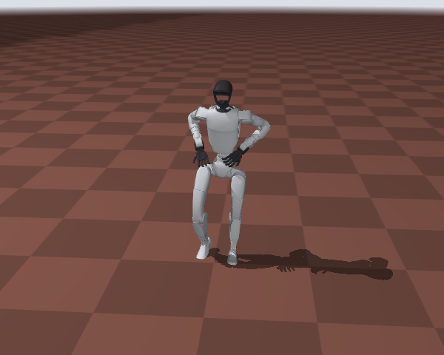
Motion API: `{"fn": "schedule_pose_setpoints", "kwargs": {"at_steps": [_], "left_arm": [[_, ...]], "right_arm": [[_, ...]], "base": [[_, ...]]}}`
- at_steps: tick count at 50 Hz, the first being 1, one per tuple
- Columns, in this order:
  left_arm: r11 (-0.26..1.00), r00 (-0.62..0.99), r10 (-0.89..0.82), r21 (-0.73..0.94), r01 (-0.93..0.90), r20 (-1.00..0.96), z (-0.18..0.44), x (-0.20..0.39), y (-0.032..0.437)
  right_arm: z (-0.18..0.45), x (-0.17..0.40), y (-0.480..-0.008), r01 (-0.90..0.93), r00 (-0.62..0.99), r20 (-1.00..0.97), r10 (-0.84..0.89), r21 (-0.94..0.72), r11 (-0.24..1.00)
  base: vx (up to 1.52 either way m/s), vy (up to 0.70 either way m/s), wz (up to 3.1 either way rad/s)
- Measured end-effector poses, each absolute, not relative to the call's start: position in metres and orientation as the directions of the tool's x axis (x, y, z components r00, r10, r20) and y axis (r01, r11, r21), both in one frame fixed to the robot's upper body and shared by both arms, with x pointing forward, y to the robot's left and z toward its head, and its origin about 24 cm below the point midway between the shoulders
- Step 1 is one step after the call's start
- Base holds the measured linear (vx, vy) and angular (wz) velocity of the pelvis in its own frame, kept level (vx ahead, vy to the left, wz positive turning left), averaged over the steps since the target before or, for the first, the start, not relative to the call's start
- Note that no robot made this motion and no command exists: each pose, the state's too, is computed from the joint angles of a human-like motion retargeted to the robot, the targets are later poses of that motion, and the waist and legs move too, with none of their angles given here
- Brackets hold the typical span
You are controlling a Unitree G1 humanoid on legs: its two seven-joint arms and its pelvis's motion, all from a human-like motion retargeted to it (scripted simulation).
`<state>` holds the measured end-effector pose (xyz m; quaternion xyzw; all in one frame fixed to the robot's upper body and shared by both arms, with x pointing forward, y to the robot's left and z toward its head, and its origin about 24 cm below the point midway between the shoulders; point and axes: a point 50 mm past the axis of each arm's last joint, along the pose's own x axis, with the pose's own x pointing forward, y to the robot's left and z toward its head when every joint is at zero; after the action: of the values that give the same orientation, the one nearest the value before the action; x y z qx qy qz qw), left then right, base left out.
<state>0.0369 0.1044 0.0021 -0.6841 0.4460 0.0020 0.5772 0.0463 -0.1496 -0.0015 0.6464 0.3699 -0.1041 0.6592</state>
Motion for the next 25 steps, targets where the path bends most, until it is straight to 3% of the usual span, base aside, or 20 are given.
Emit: {"fn": "schedule_pose_setpoints", "kwargs": {"at_steps": [16, 25], "left_arm": [[0.074, 0.6, -0.56, -0.756, -0.65, -0.571, -0.004, 0.042, 0.101], [0.11, 0.549, -0.577, -0.724, -0.681, -0.605, -0.007, 0.037, 0.1]], "right_arm": [[0.001, 0.056, -0.148, 0.609, 0.678, -0.653, 0.338, 0.756, 0.238], [-0.001, 0.05, -0.141, 0.656, 0.641, -0.682, 0.353, 0.725, 0.208]], "base": [[0.66, -0.09, 0.64], [0.77, -0.08, 0.08]]}}
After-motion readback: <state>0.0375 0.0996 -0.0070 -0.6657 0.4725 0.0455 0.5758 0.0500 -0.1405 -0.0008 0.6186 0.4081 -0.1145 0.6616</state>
